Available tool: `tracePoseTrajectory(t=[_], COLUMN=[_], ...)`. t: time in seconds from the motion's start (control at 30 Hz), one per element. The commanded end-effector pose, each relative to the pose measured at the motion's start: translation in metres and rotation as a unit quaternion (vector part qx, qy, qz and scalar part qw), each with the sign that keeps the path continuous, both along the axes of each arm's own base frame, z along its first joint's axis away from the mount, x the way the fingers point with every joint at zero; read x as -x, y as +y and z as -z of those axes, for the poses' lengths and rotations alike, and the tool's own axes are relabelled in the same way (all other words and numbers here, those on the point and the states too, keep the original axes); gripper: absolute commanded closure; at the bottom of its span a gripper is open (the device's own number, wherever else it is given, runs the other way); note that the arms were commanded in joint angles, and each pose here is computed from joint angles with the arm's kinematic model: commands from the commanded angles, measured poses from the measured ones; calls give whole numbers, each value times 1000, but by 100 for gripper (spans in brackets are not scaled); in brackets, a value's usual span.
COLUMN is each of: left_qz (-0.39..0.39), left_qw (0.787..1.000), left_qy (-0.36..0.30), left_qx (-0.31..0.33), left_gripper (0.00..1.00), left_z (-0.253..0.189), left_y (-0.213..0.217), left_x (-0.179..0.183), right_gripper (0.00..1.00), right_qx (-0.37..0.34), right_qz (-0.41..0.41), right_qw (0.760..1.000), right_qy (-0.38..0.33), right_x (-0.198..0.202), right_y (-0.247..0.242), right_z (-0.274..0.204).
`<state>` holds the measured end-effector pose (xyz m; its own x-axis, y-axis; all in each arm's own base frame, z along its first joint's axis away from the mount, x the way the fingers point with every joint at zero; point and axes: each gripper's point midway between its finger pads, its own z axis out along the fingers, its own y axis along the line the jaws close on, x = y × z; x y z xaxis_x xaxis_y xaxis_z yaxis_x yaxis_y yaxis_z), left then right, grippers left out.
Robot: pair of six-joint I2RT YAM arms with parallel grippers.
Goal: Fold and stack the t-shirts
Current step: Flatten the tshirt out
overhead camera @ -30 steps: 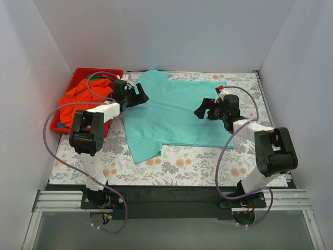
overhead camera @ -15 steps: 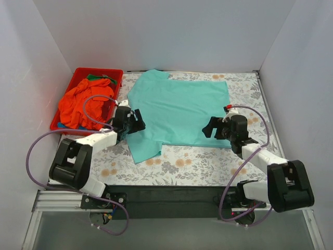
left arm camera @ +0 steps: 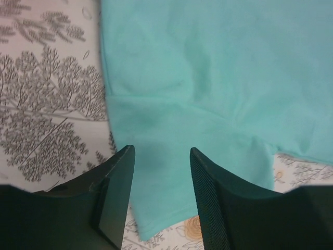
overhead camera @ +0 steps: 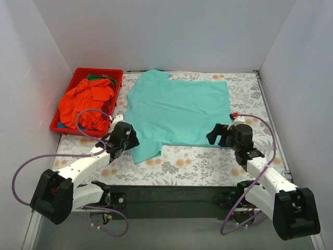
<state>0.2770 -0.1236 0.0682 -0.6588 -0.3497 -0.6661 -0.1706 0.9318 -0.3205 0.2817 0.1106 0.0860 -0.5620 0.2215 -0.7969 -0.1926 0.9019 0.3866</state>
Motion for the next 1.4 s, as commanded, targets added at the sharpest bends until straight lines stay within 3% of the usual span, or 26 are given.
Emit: tracePoseTrajectory(t=[0.0, 0.23, 0.43, 0.83, 0.9, 0.97, 1.03, 1.17, 1.37], left_qz=[-36, -34, -55, -45, -39, -38, -36, -32, -26], left_qw=[998, 996, 991, 988, 987, 986, 986, 987, 993], left_qy=[50, 79, 112, 144, 149, 154, 154, 147, 109], left_qx=[-28, -21, -52, -44, -47, -49, -49, -50, -46], left_gripper=[55, 63, 63, 65, 67, 80, 81, 100, 100], left_z=[20, 25, 32, 46, 51, 54, 55, 52, 35], left_y=[17, 8, 9, -4, -6, -7, -8, -10, -13], left_x=[25, 38, 59, 81, 84, 86, 87, 84, 71], right_gripper=[5, 5, 5, 4, 4, 4, 4, 4, 3], right_qx=[9, 14, 24, 22, 23, 24, 24, 28, 62], right_qz=[23, 30, 32, 6, 9, 9, 12, 21, 69], right_qw=[1000, 999, 999, 1000, 1000, 1000, 1000, 999, 996], right_qy=[16, 27, 29, 20, 18, 16, 12, 4, 13], right_x=[6, 12, 10, 4, 4, 5, 5, 5, 3], right_y=[-9, -12, -15, -7, -8, -8, -9, -13, -33], right_z=[10, 19, 20, 9, 9, 9, 7, 3, 3])
